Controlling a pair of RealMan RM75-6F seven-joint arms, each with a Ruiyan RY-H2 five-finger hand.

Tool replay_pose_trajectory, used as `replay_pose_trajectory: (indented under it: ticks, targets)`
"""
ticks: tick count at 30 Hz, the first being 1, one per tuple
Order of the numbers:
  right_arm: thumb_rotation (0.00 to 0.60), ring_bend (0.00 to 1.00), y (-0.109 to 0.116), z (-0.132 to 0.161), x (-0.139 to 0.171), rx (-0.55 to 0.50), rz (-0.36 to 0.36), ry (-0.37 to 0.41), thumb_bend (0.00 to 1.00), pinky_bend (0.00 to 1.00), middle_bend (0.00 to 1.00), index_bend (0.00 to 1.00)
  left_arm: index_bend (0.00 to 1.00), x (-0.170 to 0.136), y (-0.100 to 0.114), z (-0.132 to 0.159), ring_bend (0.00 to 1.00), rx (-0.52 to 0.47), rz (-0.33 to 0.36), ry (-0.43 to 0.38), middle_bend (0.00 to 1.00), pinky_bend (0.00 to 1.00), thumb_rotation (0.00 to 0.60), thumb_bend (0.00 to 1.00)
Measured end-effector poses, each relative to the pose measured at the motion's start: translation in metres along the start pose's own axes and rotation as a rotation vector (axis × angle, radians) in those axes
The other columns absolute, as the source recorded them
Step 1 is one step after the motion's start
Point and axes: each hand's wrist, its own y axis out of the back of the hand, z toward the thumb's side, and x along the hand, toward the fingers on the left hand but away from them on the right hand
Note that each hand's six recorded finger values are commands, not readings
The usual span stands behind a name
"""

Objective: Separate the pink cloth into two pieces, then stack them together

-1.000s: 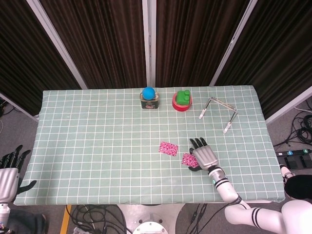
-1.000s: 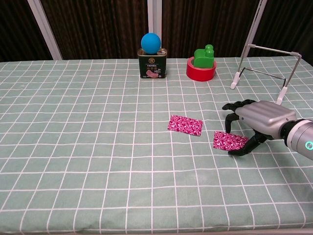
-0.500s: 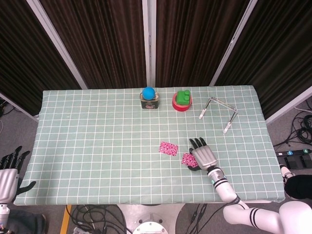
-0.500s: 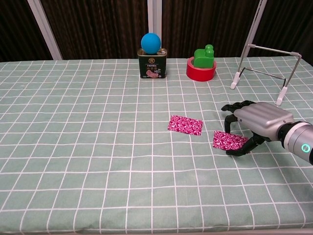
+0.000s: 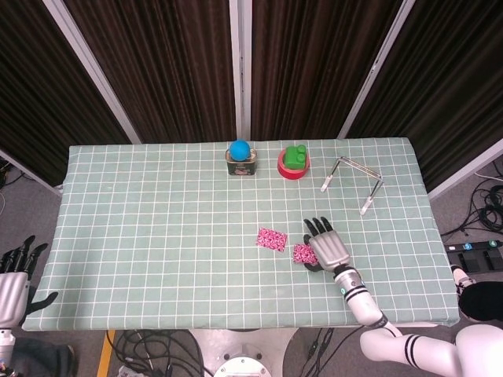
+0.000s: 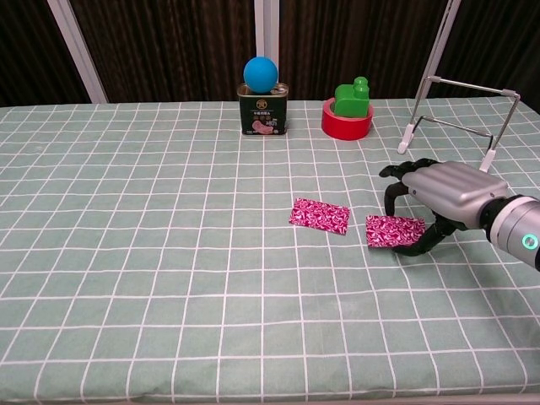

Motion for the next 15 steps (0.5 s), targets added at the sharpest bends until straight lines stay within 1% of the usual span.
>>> replay_pose_trajectory:
  ticks: [6, 11, 15]
  targets:
    - [0.441, 0.0, 0.019, 0.012, -0.016, -0.044, -0.017, 0.001, 0.15, 0.0, 0.05, 0.41, 0.18, 0.001, -0.001, 0.001, 0.13, -0.002, -0.001, -0.003, 0.13, 0.16, 0.6, 0.06]
    - [0.438, 0.0, 0.025, 0.038, -0.034, -0.092, -0.005, 0.002, 0.15, 0.0, 0.05, 0.41, 0.18, 0.001, 0.001, 0.001, 0.13, 0.001, 0.0, -0.003, 0.13, 0.16, 0.6, 0.06]
    - [0.4, 0.0, 0.024, 0.056, -0.046, -0.134, 0.011, -0.016, 0.15, 0.0, 0.05, 0.4, 0.18, 0.0, 0.001, -0.001, 0.13, 0.003, -0.001, 0.0, 0.13, 0.16, 0.6, 0.06]
